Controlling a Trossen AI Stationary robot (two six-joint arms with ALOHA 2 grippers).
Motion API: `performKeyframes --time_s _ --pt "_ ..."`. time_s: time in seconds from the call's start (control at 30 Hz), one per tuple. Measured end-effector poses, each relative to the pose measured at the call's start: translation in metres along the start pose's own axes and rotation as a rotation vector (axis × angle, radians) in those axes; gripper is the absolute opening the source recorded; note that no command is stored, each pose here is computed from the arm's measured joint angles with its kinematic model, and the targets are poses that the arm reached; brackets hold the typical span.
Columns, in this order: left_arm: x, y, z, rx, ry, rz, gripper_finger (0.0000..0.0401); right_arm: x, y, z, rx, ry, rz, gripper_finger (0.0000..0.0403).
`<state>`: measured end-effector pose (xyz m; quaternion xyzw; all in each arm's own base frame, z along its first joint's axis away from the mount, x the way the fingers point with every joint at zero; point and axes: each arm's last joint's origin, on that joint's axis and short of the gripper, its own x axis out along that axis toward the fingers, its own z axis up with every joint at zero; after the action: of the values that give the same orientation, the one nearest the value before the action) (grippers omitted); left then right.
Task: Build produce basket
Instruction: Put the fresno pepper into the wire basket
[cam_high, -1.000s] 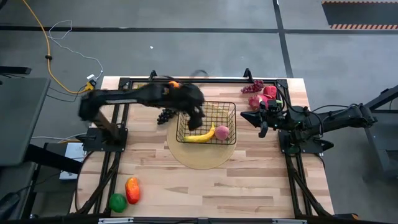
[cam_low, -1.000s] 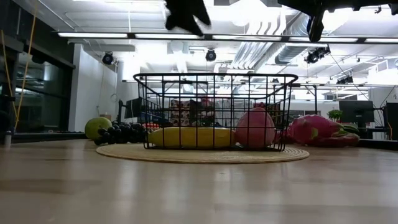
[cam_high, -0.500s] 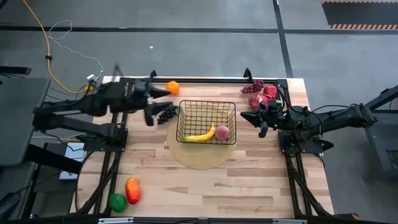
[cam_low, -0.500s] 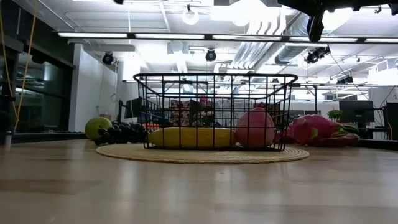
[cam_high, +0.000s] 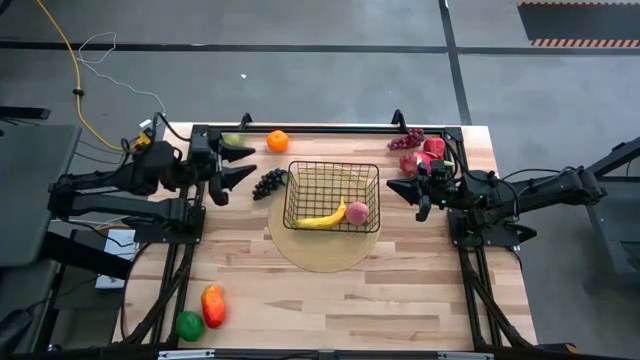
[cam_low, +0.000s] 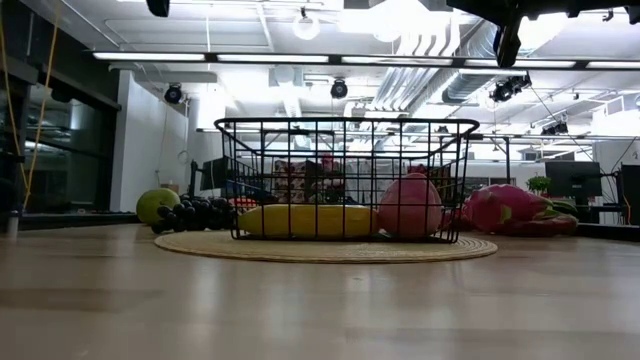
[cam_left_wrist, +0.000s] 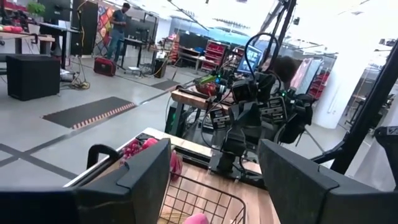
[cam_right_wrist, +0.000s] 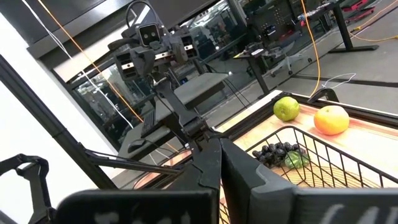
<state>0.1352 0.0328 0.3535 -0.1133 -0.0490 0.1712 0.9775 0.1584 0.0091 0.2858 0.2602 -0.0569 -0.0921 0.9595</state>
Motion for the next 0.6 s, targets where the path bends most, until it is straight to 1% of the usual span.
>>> performKeyframes --time_s 0.6 --pt "0.0025 -0.0001 -0.0019 0.002 0.013 -0.002 0.0231 0.0000 0.0002 0.0002 0.001 -0.002 0.001 0.0000"
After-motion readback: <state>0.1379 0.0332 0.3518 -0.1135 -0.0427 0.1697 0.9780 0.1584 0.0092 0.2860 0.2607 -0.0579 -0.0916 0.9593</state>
